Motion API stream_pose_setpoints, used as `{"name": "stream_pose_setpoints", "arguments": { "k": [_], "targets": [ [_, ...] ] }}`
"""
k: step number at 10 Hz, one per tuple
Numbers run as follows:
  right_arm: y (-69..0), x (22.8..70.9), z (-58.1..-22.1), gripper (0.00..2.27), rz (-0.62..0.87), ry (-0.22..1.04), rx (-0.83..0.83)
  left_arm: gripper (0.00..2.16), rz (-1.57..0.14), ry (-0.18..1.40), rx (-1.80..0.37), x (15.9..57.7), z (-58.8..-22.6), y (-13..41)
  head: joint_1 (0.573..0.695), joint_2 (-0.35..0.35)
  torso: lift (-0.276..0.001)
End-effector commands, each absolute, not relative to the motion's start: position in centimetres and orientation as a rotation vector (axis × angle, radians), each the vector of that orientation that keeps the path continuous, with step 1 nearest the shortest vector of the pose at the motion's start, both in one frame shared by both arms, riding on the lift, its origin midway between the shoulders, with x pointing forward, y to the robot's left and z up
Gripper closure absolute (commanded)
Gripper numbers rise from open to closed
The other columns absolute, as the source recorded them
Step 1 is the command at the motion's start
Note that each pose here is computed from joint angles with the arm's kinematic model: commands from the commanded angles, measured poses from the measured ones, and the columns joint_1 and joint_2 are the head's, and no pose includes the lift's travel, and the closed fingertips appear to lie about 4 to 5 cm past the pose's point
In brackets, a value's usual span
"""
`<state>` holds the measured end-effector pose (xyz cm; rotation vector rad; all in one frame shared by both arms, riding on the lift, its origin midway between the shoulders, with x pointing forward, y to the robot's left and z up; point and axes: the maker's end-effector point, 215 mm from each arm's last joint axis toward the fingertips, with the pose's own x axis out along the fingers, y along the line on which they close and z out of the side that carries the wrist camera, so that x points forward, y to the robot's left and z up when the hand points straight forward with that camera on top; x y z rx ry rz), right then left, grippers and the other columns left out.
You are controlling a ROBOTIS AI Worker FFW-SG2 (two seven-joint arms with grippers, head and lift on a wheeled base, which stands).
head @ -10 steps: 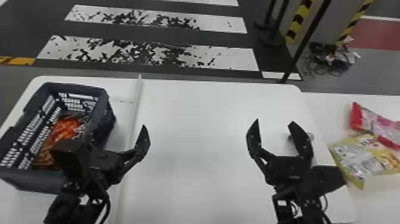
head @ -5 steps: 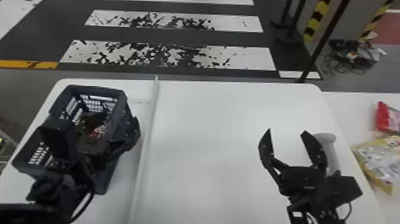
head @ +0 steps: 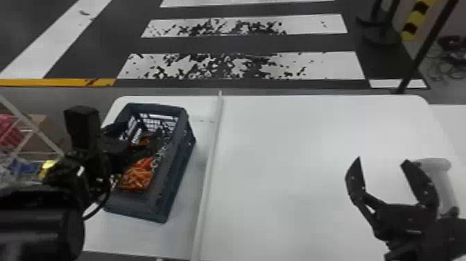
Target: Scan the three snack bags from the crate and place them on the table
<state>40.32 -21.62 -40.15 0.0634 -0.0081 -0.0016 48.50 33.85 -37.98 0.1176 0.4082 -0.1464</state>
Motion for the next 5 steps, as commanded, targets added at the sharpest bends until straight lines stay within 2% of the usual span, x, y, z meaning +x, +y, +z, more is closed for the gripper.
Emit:
{"name": "stream_pose_setpoints", "arguments": {
  "k": [1, 2, 5],
  "targets": [
    [-21.6, 40.1, -40.4, 0.07, -0.002, -0.004, 0.063, 0.08, -0.108, 0.467, 0.141, 49.6, -38.0, 36.9, 0.695, 0.145, -0.062],
    [-21.6, 39.9, -40.3, 0.07, -0.002, -0.010, 0.065, 0.08, -0.104, 0.485, 0.148, 50.3, -38.0, 37.8, 0.695, 0.168, -0.062],
    [-21.7, 39.6, -40.0, 0.07, -0.005, -0.022, 0.070, 0.08, -0.138, 0.589, 0.136, 51.1, -41.1, 38.7, 0.695, 0.199, -0.062]
  ]
}}
